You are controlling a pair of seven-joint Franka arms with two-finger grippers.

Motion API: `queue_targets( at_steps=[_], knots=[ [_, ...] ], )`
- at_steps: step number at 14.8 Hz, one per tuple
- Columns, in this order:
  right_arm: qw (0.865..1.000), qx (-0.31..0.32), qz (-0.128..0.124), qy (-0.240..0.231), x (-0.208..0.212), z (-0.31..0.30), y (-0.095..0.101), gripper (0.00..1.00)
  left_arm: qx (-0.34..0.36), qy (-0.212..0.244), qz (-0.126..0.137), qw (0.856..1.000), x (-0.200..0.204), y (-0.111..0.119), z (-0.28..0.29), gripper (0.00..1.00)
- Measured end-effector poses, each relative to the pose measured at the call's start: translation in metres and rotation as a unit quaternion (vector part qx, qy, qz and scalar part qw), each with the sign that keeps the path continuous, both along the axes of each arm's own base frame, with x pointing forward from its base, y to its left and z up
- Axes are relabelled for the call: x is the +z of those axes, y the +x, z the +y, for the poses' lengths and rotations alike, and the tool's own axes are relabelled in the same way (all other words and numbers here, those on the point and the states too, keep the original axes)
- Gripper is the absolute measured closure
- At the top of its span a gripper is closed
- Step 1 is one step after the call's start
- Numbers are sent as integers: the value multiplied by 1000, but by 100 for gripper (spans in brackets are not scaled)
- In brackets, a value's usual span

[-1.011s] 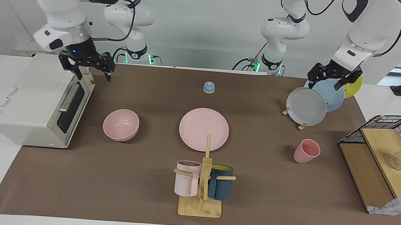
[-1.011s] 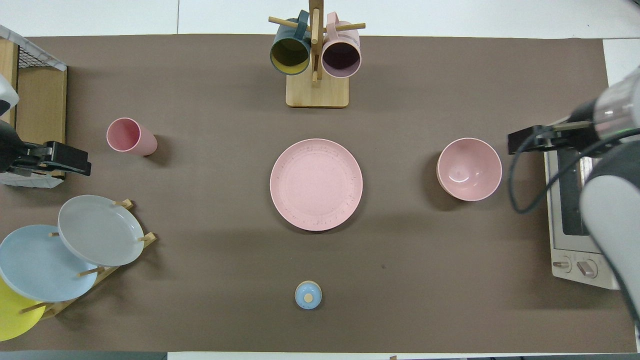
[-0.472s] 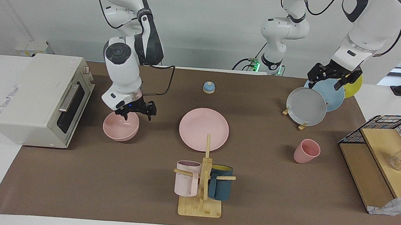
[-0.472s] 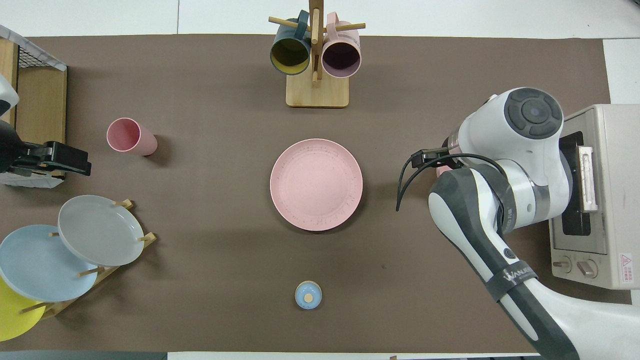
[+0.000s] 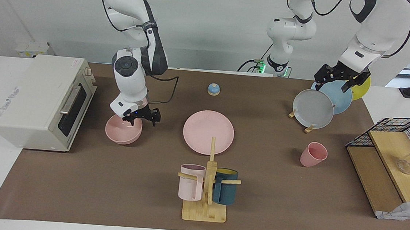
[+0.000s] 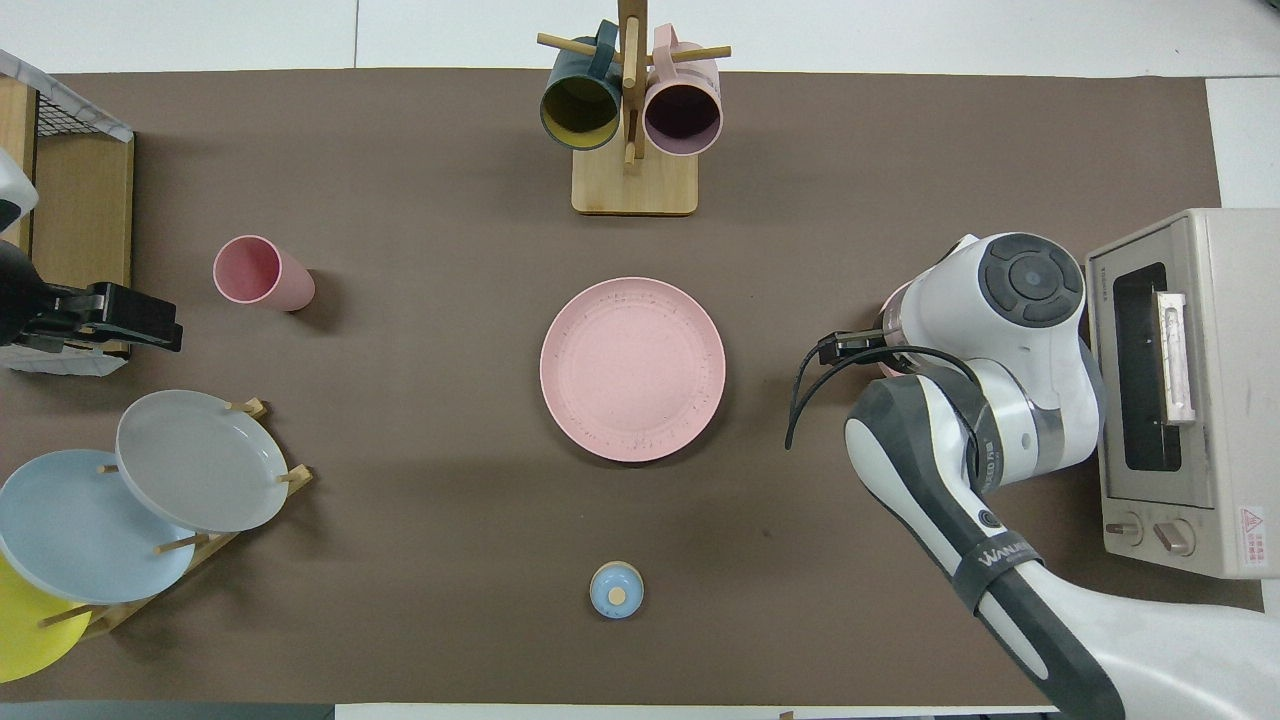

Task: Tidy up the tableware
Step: 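Reach the right gripper to the pink bowl and grasp its rim, then carry the bowl over the pink plate while the left gripper reaches the cup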

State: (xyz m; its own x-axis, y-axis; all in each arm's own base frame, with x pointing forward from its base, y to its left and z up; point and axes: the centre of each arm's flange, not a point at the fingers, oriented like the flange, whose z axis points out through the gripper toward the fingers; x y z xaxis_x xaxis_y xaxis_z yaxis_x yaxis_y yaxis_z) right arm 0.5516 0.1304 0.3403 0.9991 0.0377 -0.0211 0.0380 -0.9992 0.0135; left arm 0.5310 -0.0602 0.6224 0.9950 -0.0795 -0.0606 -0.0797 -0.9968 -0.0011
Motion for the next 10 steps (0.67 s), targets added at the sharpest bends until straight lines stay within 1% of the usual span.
queue_targets(
  at_steps=[1, 2, 5, 6, 7, 8, 10],
  knots=[
    [1000, 1, 1, 0, -1, 0, -1, 27, 0, 0, 0, 1000, 0, 0, 0, 0],
    [1000, 4, 2, -1, -2, 0, -1, 38, 0, 0, 0, 1000, 0, 0, 0, 0],
    [1000, 16, 7, -2, -7, -5, -2, 68, 0, 0, 0, 1000, 0, 0, 0, 0],
    [1000, 18, 8, -2, -7, -6, -2, 80, 0, 0, 0, 1000, 0, 0, 0, 0],
    [1000, 21, 7, -2, -6, -5, -1, 90, 0, 0, 0, 1000, 0, 0, 0, 0],
    [1000, 23, 6, -5, 0, -5, 1, 94, 0, 0, 0, 1000, 0, 0, 0, 0],
    [999, 29, 19, -7, 14, 4, 5, 94, 0, 0, 0, 1000, 0, 0, 0, 0]
  ],
)
